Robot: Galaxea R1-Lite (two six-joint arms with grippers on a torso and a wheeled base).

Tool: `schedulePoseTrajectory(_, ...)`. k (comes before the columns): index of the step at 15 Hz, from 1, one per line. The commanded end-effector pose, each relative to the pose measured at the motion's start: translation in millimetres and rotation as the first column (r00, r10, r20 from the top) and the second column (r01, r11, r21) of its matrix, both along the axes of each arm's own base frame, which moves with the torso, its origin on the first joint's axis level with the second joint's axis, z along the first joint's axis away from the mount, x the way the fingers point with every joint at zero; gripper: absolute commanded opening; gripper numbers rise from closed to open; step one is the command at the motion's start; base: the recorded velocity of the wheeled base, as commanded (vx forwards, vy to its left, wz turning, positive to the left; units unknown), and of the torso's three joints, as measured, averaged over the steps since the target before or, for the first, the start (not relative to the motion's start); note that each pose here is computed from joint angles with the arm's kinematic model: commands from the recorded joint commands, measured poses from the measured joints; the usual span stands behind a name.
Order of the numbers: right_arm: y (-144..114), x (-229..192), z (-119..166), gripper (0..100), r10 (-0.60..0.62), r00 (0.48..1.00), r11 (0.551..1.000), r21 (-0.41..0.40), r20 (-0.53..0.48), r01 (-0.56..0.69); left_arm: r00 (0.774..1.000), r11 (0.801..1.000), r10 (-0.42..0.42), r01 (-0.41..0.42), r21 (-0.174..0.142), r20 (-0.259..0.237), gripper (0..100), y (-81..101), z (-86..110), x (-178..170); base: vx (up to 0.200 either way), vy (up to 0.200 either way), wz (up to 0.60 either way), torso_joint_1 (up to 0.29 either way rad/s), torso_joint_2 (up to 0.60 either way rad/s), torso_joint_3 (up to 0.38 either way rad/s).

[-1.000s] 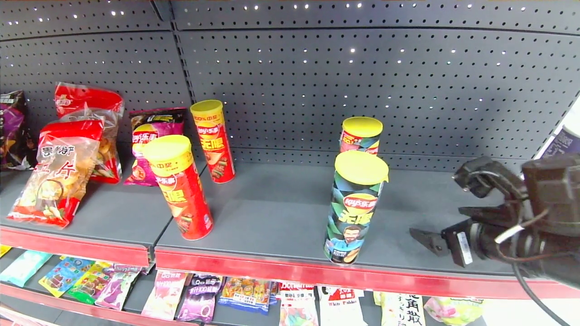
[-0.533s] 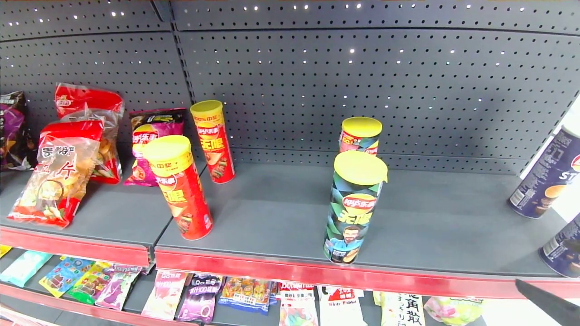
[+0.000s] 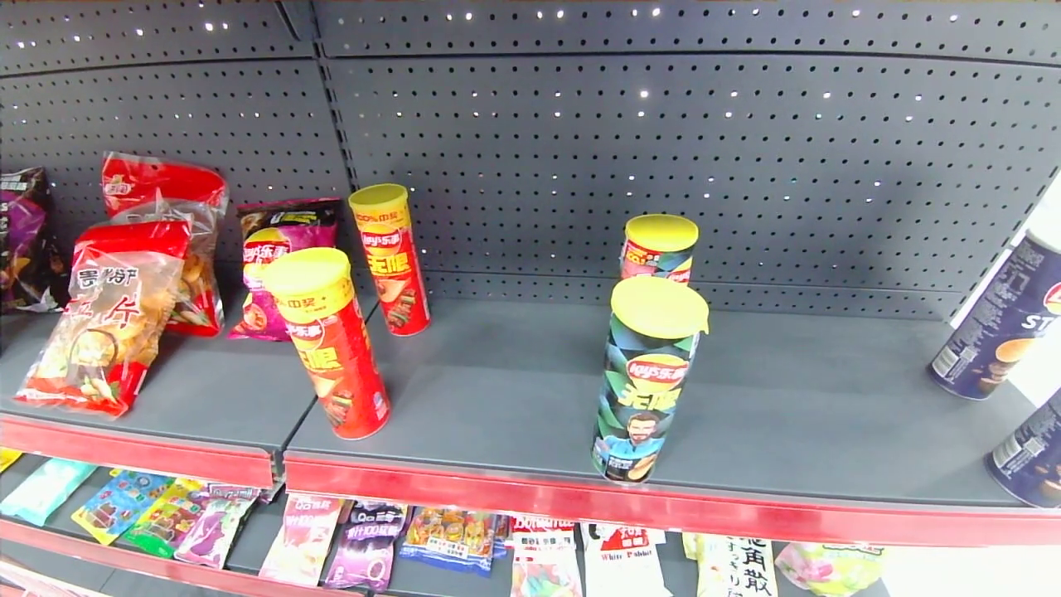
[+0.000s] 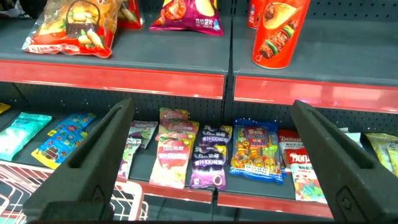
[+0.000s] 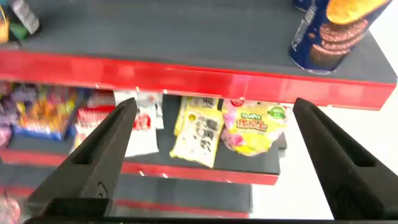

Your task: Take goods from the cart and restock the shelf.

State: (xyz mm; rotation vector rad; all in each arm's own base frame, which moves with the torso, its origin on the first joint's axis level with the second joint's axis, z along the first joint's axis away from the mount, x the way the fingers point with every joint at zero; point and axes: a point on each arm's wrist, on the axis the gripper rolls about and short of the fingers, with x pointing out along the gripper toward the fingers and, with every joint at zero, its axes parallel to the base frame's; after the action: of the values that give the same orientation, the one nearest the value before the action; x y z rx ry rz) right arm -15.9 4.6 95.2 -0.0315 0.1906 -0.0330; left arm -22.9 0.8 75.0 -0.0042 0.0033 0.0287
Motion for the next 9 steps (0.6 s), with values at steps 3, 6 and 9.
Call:
schedulePoseTrajectory(3, -2, -3, -11, 100, 0.107, 0.99, 0.994, 0.022, 0.098, -0.109, 1.0, 1.0, 0.0, 0.0, 0.0, -0.001, 100, 0.0, 0.0, 0, 0.0, 0.0, 0.0, 0.0, 0.0, 0.0)
schedulePoseTrajectory(6, -3, -7, -20, 100, 0.076, 0.978, 0.995, 0.045, 0.192, -0.086, 1.0, 1.0, 0.0, 0.0, 0.0, -0.001, 100, 0.0, 0.0, 0, 0.0, 0.0, 0.0, 0.0, 0.0, 0.0)
schedulePoseTrajectory(9, -4, -7, -20, 100, 0.068, 0.979, 0.996, 0.039, 0.19, -0.077, 1.0, 1.0, 0.0, 0.0, 0.0, -0.001, 100, 0.0, 0.0, 0, 0.0, 0.0, 0.0, 0.0, 0.0, 0.0)
